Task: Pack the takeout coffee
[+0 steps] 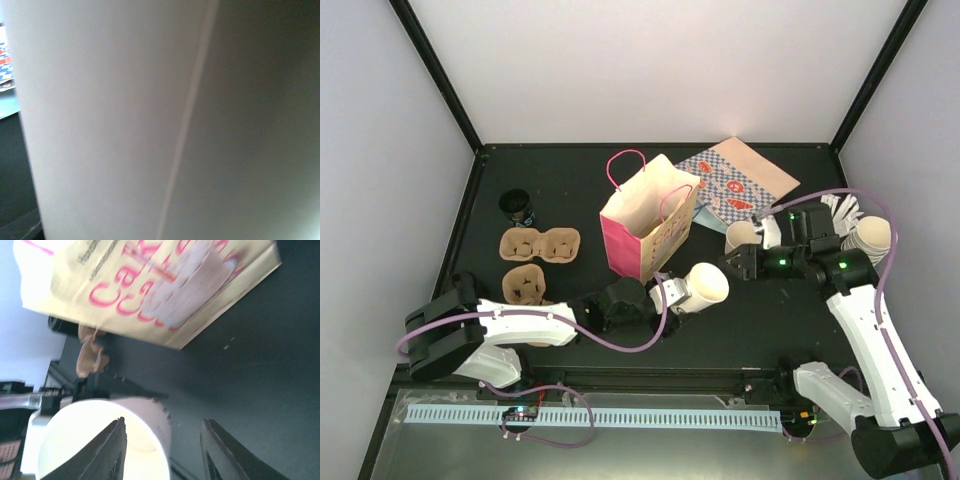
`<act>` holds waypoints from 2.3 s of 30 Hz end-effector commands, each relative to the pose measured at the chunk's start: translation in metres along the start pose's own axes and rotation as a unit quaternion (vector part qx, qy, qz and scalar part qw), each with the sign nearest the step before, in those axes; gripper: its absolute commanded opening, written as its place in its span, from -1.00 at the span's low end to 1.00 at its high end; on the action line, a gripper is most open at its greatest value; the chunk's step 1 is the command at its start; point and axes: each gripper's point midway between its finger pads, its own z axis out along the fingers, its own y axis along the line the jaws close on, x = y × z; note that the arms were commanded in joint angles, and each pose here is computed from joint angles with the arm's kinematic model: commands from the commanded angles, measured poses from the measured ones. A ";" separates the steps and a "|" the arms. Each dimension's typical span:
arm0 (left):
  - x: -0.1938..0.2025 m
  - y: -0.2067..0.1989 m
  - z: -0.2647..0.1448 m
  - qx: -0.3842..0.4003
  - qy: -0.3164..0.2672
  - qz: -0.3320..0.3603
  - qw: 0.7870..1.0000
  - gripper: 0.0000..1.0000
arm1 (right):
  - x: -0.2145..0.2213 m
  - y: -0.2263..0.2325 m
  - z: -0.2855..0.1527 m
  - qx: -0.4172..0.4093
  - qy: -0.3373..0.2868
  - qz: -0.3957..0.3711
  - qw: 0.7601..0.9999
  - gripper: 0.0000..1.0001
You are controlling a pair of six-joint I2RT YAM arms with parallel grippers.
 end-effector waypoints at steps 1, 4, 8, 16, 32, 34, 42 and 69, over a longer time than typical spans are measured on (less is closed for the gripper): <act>0.002 0.003 0.004 -0.008 0.009 0.021 1.000 0.40 | 0.028 0.020 0.010 -0.027 0.068 -0.029 0.997 -0.15; 0.000 0.003 0.004 -0.009 0.011 0.024 1.000 0.40 | 0.038 0.017 0.021 -0.003 0.095 -0.041 0.995 -0.18; 0.000 0.004 0.002 -0.012 0.012 0.025 1.000 0.40 | 0.038 0.012 0.027 0.009 0.102 -0.039 0.994 -0.25; 0.001 0.007 -0.001 -0.020 0.012 0.026 0.999 0.50 | 0.033 0.014 0.024 0.015 0.100 -0.052 0.994 -0.64; 0.007 0.011 -0.049 -0.040 0.032 -0.006 0.999 0.97 | 0.020 -0.016 0.019 0.116 0.079 -0.042 0.989 -0.90; 0.008 0.005 -0.061 -0.027 0.045 -0.009 0.999 0.97 | 0.020 -0.035 0.024 0.155 0.079 -0.032 0.984 -0.90; 0.009 0.037 -0.106 -0.139 0.119 -0.080 0.980 0.98 | 0.016 -0.070 0.056 0.216 0.068 -0.008 0.974 -0.90; -0.024 0.089 -0.171 -0.206 0.053 -0.225 0.951 0.98 | 0.010 -0.079 0.077 0.290 0.028 -0.052 0.955 -0.18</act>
